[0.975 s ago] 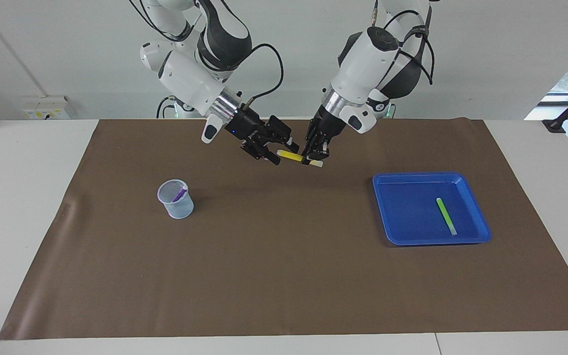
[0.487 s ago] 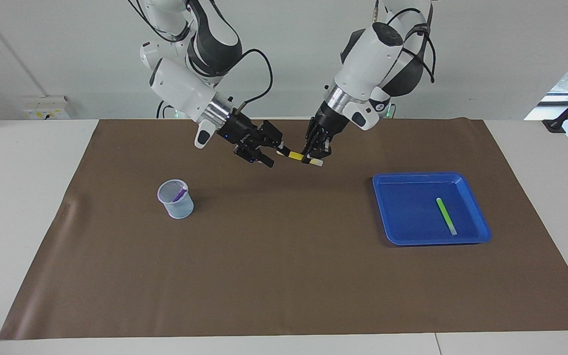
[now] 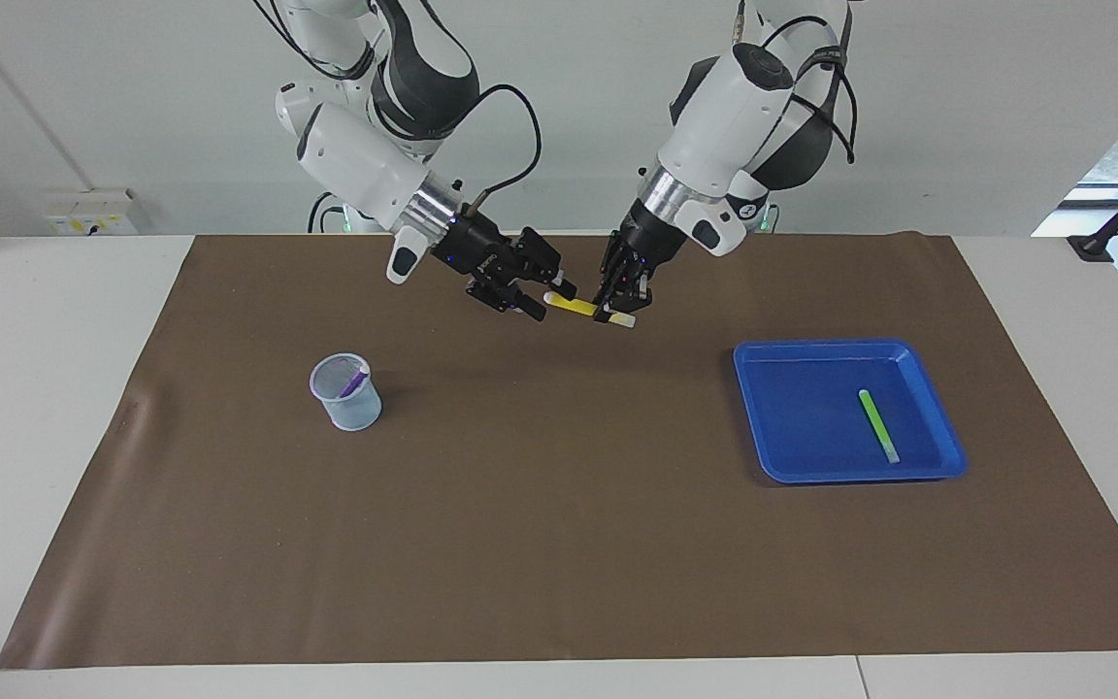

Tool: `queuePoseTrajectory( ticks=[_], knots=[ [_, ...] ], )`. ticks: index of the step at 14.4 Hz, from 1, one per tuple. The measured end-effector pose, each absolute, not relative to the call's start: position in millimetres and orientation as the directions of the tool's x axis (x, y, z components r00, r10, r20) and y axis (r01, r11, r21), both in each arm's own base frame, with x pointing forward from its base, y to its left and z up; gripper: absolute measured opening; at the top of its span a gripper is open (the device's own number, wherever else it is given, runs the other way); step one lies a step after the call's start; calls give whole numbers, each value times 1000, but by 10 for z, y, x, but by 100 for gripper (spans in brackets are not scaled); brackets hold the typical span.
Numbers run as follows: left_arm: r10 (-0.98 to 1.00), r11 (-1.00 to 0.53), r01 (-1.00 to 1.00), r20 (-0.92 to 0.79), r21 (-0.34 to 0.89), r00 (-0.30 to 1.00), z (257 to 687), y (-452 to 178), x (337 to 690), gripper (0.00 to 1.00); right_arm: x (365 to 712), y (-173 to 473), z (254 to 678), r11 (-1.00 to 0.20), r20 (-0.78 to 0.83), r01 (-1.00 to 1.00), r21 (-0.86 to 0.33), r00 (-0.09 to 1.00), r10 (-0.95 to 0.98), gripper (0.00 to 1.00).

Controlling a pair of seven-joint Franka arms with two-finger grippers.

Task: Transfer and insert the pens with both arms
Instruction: 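Grasp the yellow pen with the right gripper and open the left gripper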

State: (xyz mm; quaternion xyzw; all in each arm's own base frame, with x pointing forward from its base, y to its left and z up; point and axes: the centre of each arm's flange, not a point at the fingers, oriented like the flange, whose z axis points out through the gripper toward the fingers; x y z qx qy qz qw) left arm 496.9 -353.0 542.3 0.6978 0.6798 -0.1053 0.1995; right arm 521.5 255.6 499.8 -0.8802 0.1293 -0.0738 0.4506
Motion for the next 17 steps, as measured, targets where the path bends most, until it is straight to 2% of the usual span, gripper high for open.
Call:
queuePoseTrajectory(
  ticks=[2, 3, 4, 9, 15, 16, 17],
  knots=[
    [907, 7, 991, -419, 134, 50, 5423, -3530, 4969, 17, 5188, 2616, 5003, -562, 17, -155, -812, 957, -290, 56],
    [906, 10, 991, -420, 133, 47, 5424, -3530, 4970, 17, 5183, 2625, 5003, -562, 18, -154, -812, 957, -288, 56],
    [906, 12, 991, -420, 133, 46, 5425, -3530, 4970, 17, 5184, 2625, 5003, -562, 18, -155, -812, 957, -289, 50],
    [906, 15, 991, -421, 132, 43, 5425, -3530, 4971, 17, 5189, 2614, 5004, -562, 17, -157, -812, 956, -292, 49],
    [906, 15, 991, -421, 132, 42, 5424, -3531, 4970, 17, 5221, 2575, 5038, -548, -2, -186, -815, 948, -318, 41],
    [906, 15, 991, -421, 132, 42, 5425, -3531, 4970, 17, 5221, 2575, 5040, -548, -3, -187, -816, 948, -319, 37],
    [906, 16, 991, -421, 132, 42, 5426, -3530, 4970, 17, 5221, 2574, 5040, -548, -3, -187, -816, 948, -319, 36]
  ],
)
